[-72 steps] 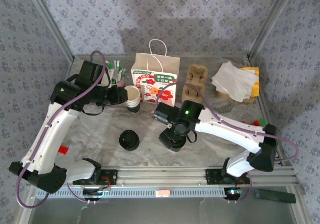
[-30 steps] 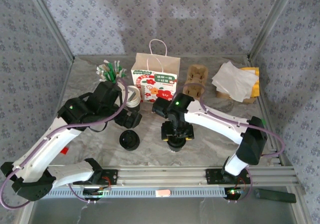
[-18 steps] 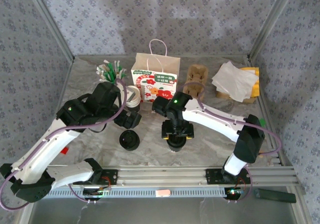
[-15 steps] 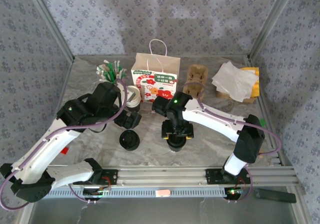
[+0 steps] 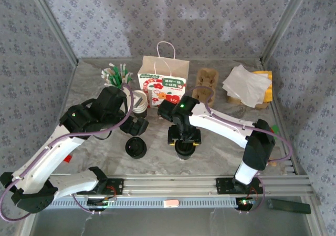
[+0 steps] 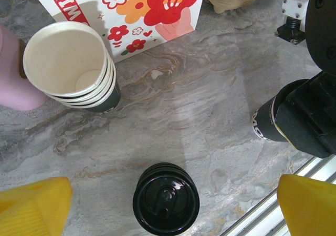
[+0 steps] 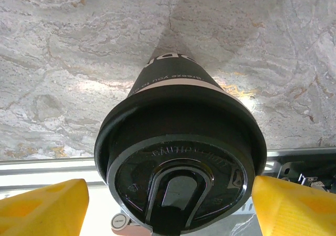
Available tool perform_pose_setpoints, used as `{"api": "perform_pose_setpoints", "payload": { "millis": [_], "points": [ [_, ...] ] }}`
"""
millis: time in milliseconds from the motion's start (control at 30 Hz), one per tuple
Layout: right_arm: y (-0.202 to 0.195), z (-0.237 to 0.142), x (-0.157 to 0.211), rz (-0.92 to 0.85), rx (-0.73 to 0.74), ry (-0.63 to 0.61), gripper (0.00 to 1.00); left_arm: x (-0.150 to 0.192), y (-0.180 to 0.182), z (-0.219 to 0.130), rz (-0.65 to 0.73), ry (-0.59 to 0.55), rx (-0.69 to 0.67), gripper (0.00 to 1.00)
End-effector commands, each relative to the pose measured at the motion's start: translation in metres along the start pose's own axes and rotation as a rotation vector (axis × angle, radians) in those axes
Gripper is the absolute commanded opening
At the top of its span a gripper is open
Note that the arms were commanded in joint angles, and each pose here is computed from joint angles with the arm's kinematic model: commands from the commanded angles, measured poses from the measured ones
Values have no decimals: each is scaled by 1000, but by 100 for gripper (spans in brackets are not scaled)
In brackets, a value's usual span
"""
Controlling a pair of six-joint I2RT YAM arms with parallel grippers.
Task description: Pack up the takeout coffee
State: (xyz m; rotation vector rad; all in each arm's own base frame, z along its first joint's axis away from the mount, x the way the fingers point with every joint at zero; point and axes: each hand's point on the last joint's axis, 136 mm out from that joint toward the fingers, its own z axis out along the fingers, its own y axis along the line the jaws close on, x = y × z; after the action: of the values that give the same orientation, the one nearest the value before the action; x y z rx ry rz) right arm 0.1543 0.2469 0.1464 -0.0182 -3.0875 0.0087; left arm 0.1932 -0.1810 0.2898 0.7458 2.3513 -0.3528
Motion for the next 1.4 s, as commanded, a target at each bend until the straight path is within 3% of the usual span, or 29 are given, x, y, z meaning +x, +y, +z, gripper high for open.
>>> {"api": "perform_pose_setpoints", "payload": {
  "millis": [0,1367],
  "points": [
    [-5,3,-3,18,36,-4,81,-3,0,-3,22,-27,-5,100],
    [-7,28,-2,-40,116,53,76,-4,0,-1,49,-18,-9,100]
  ]
}}
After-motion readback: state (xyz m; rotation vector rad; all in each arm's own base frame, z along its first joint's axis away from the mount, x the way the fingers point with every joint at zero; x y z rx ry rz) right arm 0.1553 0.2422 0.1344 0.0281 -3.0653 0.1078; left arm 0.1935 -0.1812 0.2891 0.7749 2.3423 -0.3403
